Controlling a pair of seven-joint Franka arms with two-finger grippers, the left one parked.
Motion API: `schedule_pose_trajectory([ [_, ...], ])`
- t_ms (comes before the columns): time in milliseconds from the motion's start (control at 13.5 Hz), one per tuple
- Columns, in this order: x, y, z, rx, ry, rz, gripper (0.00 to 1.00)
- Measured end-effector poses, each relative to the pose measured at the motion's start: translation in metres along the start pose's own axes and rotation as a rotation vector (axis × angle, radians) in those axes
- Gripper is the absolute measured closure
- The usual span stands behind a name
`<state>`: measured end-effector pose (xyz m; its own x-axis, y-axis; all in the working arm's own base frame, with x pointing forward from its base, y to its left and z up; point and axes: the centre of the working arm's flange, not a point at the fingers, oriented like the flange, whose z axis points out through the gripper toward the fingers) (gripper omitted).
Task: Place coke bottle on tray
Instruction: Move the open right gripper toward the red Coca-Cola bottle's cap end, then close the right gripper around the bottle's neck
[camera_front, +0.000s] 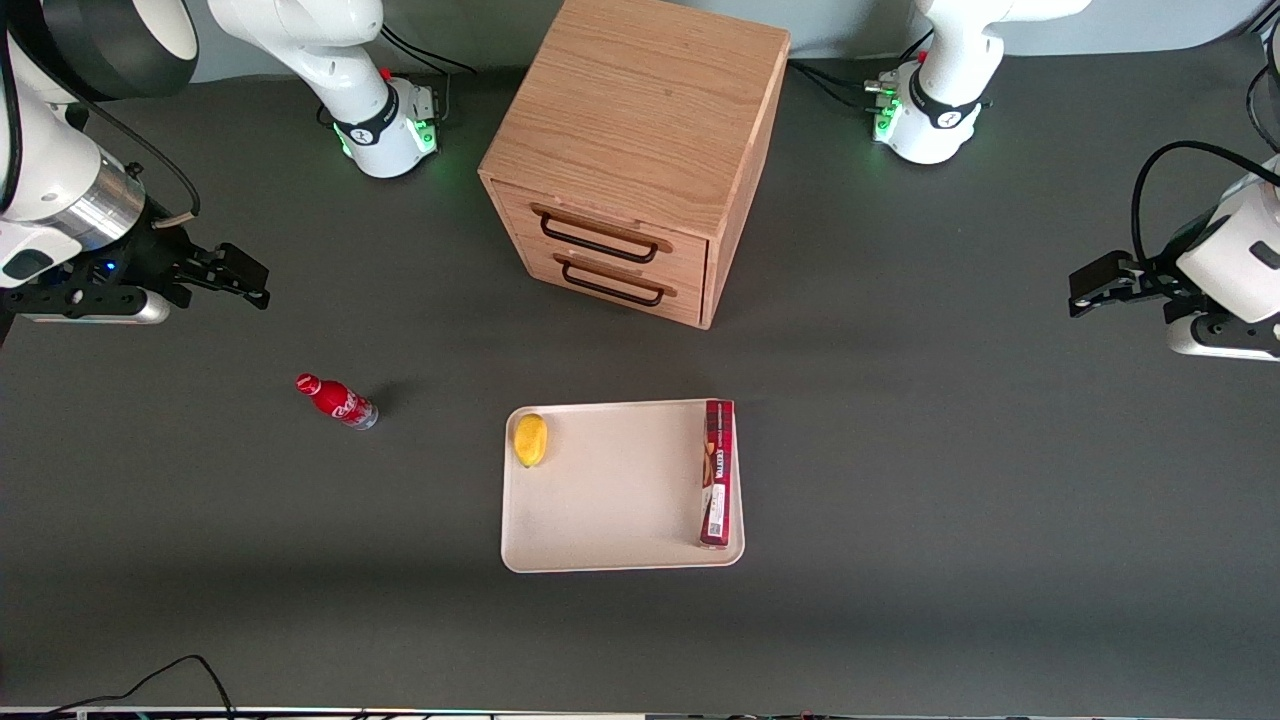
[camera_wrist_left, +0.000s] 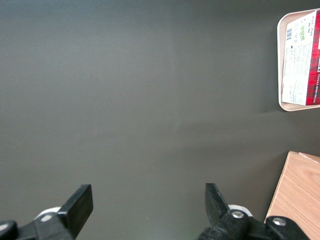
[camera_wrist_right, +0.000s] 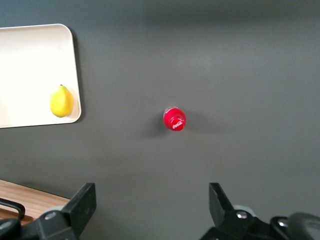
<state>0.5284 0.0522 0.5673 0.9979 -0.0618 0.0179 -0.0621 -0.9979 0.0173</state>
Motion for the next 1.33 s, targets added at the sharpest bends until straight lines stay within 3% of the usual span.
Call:
schedule_pose_trajectory([
  [296,0.022,0.010,0.041,0.009,-0.056,-0.009,0.00],
  [593,0.058,0.014,0.101,0.019,-0.067,-0.035,0.00],
  [963,0.079,0.014,0.169,0.006,-0.037,-0.057,0.00],
  [1333,0.052,0.012,0.228,-0.003,-0.008,-0.083,0.01],
])
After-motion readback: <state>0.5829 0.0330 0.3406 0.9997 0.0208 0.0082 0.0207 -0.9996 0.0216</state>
